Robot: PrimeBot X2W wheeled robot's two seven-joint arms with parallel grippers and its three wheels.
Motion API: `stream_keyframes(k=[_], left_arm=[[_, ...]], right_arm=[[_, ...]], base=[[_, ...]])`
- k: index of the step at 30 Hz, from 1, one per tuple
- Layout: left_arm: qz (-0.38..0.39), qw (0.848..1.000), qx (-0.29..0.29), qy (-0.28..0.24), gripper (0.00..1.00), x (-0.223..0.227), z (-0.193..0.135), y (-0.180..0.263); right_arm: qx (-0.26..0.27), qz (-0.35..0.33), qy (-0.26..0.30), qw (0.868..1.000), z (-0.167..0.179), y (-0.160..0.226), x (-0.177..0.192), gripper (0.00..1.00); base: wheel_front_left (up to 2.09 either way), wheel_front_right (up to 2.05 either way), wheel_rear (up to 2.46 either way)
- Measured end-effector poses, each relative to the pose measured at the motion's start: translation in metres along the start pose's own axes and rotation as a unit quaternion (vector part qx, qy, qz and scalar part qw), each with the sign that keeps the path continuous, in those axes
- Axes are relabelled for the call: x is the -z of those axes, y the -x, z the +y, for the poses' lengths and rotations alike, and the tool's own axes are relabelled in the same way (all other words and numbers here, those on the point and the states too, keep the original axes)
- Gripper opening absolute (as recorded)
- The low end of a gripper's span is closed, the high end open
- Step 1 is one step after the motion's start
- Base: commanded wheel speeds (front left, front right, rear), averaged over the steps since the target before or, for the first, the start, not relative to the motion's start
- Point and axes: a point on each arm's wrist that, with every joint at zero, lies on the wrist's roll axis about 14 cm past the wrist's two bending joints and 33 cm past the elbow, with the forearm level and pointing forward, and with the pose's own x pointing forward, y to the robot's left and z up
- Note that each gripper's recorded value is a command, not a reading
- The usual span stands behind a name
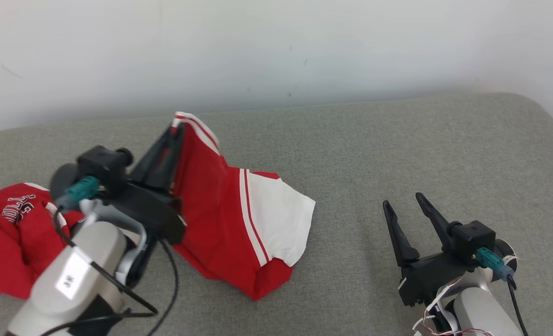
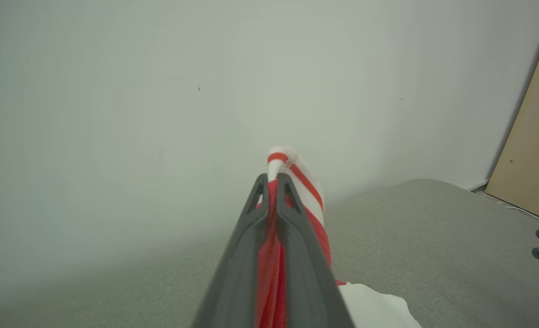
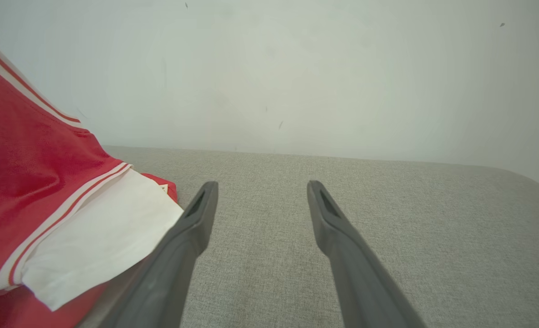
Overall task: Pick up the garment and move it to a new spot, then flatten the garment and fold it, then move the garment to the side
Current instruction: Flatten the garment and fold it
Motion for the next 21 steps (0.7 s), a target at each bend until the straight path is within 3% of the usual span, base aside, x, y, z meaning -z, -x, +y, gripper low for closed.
stream_keyframes(k=[12,21], left_arm=[[0.017,0.984,0.157,0.085,0.00,0.021,-0.130,-0.009],[0.053,0.966,0.215,0.131,0.00,0.043,-0.189,0.005]], right_arm=[[0.018,0.001,0.001,1.000,-0.013,0.005,0.001,1.00],[0.032,-0.002,0.003,0.999,-0.022,0.009,-0.002,1.00]], base=[[0.00,0.00,0.00],[0.00,0.00,0.00]])
